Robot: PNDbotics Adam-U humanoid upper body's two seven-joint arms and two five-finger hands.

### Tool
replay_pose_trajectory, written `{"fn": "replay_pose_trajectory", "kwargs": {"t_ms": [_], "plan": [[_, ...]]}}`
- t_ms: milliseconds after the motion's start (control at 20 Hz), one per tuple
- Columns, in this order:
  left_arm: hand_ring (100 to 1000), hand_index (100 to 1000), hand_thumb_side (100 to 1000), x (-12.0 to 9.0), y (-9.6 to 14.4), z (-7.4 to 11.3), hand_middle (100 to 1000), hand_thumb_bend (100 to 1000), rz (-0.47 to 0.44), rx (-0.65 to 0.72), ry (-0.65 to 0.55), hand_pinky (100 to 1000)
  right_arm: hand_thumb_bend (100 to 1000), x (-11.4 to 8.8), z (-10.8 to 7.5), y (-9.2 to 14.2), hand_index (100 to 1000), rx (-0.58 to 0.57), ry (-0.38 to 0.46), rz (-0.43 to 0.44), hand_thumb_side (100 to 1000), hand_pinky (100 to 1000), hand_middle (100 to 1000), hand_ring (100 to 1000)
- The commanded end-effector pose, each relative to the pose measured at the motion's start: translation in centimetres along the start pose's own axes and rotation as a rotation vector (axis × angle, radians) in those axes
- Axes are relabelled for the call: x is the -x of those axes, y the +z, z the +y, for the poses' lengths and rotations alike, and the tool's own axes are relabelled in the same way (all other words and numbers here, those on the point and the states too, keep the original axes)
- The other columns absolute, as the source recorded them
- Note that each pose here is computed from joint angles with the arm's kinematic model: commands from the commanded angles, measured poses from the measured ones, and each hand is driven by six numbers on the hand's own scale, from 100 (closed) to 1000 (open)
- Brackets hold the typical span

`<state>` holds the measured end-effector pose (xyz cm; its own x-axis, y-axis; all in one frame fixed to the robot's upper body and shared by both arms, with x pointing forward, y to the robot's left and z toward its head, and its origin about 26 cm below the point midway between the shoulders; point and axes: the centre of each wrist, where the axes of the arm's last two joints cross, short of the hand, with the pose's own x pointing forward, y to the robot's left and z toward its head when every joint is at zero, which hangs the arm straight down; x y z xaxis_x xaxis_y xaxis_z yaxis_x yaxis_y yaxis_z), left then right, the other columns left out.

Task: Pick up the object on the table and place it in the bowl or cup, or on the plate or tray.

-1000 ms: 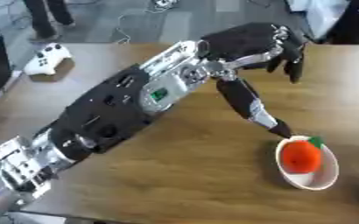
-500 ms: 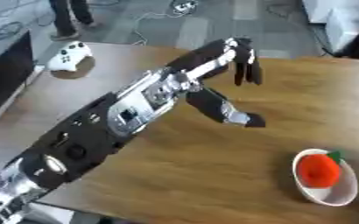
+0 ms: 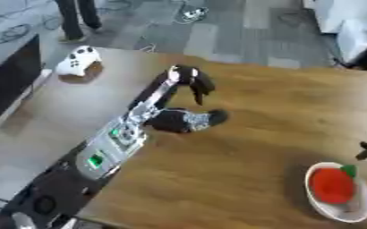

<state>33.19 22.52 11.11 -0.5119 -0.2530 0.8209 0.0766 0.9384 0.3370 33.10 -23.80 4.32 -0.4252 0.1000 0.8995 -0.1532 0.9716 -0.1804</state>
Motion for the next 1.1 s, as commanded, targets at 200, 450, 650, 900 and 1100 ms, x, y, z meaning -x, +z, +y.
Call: {"fn": "replay_pose_trajectory", "kwargs": {"t_ms": [200,450,650,900,1100], "plan": [[426,606,590,2.9,1.7,-2.1,464,701,0.053,-0.251,0.154,1000,100,-0.7,2.5,-1.4,734,-0.050,-0.008,-0.057,513,799,993,459],[509,671,637,4.3,2.8,-4.0,524,689,0.078,-0.328,0.210,1000,100,-0.2,4.1,-1.2,774,-0.062,-0.046,-0.054,528,830,1000,500],[603,713,701,4.6,3.1,-5.3,592,662,0.081,-0.324,0.237,1000,100,-0.2,5.0,-1.0,794,-0.074,-0.078,-0.051,533,851,1000,532],[644,732,745,4.7,3.2,-6.1,626,627,0.083,-0.313,0.260,1000,100,-0.2,5.2,-0.9,801,-0.082,-0.090,-0.049,534,864,1000,548],[653,740,765,4.8,3.3,-6.3,633,599,0.088,-0.318,0.270,1000,100,-0.3,5.3,-1.0,808,-0.079,-0.093,-0.052,535,874,1000,560]]}}
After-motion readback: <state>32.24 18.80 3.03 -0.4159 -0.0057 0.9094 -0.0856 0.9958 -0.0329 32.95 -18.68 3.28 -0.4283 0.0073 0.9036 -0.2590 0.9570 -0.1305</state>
